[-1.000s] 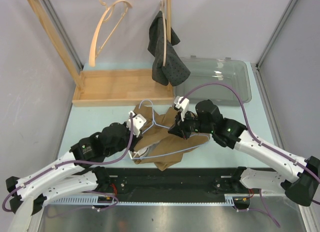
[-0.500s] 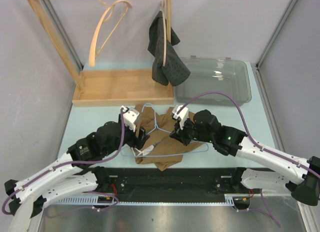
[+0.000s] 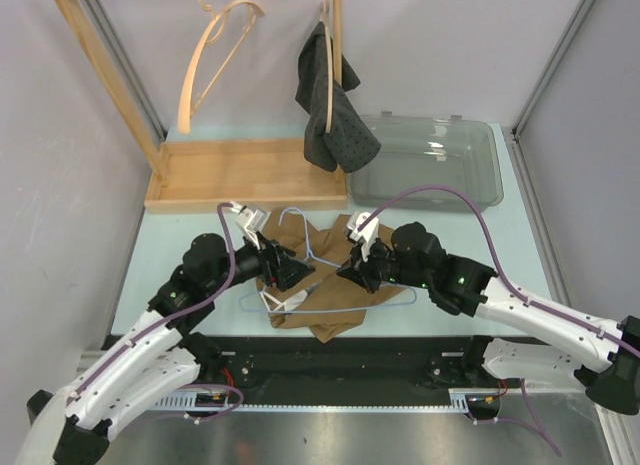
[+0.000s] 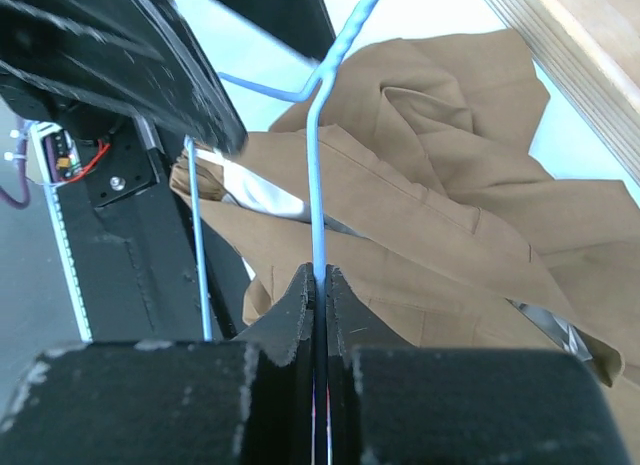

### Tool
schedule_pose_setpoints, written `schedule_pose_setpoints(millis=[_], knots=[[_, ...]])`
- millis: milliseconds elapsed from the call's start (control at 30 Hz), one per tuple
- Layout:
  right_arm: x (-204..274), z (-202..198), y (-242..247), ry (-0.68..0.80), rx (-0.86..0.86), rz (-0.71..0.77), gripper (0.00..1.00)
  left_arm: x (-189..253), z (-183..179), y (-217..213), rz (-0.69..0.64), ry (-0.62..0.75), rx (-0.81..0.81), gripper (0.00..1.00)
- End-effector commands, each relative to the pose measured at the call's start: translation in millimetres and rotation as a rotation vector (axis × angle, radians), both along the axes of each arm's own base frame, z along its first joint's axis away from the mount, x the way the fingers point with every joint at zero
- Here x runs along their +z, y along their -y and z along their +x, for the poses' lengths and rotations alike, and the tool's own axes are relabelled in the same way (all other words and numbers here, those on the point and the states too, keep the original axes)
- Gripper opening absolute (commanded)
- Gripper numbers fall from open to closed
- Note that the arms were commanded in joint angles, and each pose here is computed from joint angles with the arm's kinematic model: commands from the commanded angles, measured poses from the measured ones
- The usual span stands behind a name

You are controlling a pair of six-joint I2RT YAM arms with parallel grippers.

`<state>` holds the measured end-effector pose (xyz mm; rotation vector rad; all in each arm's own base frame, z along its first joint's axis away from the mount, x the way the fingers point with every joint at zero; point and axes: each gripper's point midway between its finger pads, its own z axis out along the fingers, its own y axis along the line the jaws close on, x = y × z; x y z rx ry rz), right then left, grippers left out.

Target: Place the skirt on the hanger

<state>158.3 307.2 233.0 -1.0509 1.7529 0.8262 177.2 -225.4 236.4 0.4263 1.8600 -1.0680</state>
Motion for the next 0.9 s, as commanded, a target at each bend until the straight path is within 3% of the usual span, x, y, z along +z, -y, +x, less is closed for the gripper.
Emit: schedule_pose_setpoints(millis=[0, 333, 733, 800, 867], knots=[[27.8, -6.8, -7.5, 0.038, 0.042, 0.098, 0.0, 33.7, -15.0, 18.6, -0.202, 0.008, -0.142, 0.88], [27.2, -17.4, -17.2, 0.031, 0.094, 0.105, 0.0, 41.9, -14.3, 31.5, -0.255, 0.017, -0.214, 0.84], [28.8, -12.1, -17.3, 0.021, 0.07, 0.118, 0.0, 15.6, -9.8, 26.9, -0.147, 0.0, -0.19, 0.21], [28.0, -8.9, -16.7, 0.019, 0.055, 0.117, 0.0, 16.5, -6.7, 25.3, -0.134, 0.013, -0.175, 0.05], [27.6, 0.1, -14.6, 0.012, 0.0, 0.12, 0.0, 18.1, -4.5, 23.4, -0.119, 0.032, -0.163, 0.0]])
